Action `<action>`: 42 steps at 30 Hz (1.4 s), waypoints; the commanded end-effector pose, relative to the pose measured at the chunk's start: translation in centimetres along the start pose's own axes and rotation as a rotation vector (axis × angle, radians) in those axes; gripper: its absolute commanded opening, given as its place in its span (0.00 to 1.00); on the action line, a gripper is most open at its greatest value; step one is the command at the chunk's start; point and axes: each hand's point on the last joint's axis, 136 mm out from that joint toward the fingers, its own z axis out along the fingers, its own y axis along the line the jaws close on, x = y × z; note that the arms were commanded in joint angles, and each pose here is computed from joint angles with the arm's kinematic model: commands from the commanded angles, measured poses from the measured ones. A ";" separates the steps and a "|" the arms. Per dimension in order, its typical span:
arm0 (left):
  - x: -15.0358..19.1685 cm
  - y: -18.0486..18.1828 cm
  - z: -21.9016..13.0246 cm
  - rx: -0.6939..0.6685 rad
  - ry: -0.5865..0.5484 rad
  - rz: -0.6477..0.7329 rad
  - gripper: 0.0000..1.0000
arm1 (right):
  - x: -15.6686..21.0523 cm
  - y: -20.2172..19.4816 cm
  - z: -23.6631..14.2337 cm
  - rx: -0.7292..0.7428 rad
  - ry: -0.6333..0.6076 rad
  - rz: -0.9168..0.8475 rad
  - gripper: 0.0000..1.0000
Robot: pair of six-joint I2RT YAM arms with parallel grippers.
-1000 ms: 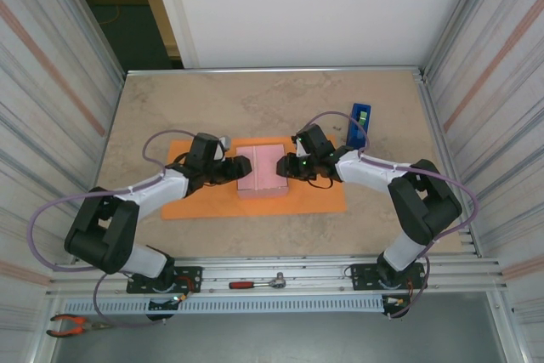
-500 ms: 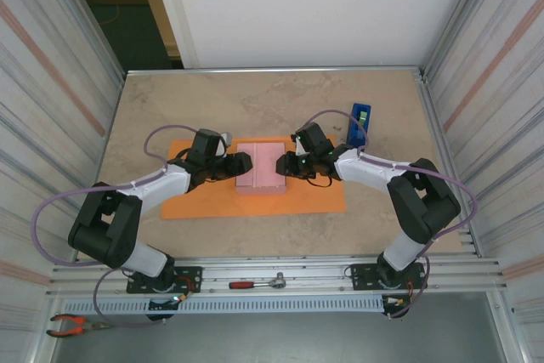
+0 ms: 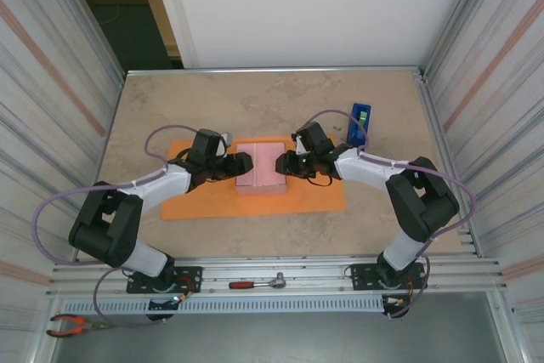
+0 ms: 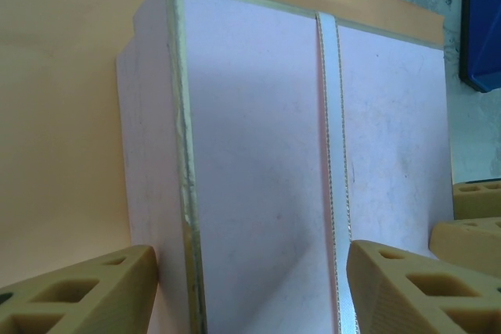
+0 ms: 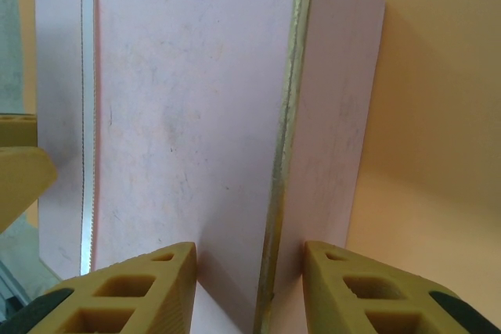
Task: Wrap the gift box in paper
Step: Rotate the gift box with the wrapping paper.
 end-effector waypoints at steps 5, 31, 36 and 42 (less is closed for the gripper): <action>-0.2 -1.5 -0.1 0.058 0.002 0.037 0.65 | -0.8 0.9 0.5 -0.033 -0.002 -0.002 0.36; -0.1 -1.5 -0.2 0.058 0.002 0.037 0.66 | -2.2 2.2 0.1 -0.068 -0.020 -0.005 0.33; 0.0 -1.4 -0.1 0.056 0.005 0.036 0.67 | -1.9 2.0 0.3 -0.064 -0.013 -0.002 0.33; 0.1 -1.0 -0.1 0.043 0.003 0.034 0.68 | -1.8 1.4 0.1 -0.047 -0.016 0.005 0.45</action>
